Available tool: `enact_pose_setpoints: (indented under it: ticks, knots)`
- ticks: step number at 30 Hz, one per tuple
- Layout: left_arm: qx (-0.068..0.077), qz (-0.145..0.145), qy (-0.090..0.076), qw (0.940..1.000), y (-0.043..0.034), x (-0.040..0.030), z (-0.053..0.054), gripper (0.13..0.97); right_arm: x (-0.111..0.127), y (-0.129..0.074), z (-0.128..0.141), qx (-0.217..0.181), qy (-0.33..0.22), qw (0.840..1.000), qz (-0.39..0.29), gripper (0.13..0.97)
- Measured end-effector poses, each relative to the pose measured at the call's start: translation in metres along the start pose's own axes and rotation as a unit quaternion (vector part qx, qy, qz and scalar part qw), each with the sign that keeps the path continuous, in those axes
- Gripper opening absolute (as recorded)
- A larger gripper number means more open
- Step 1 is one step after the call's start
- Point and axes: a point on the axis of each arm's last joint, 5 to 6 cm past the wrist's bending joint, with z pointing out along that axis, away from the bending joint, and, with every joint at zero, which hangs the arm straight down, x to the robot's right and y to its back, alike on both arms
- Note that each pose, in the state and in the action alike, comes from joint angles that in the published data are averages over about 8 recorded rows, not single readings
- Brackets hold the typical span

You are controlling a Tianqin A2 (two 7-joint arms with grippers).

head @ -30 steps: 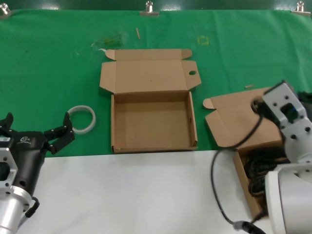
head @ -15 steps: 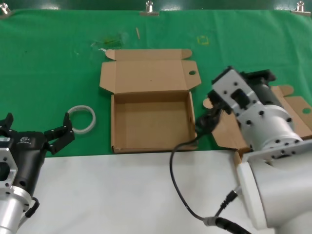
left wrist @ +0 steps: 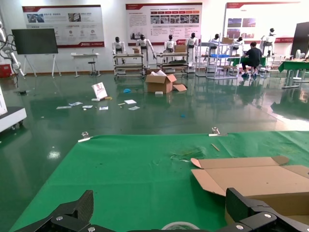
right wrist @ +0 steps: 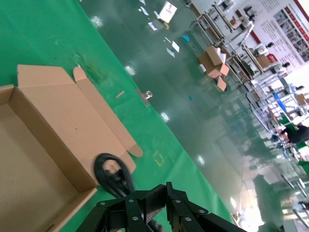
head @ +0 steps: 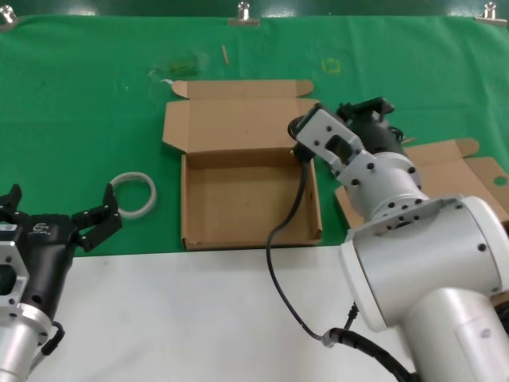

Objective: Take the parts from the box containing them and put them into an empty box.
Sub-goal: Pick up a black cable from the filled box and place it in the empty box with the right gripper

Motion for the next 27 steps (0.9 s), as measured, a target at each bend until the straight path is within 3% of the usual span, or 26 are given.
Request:
enact_pose_setpoints:
  ticks: [12, 27]
  knots:
    - [0.000, 0.000, 0.000, 1.0000, 0.0000, 0.0000, 0.000, 0.965, -0.015, -0.006, 0.032, 0.018, -0.010, 1.000, -0.016, 0.138]
    - [0.000, 0.000, 0.000, 1.0000, 0.0000, 0.0000, 0.000, 0.965, -0.038, -0.034, 0.047, 0.070, -0.028, 0.997, -0.017, 0.138]
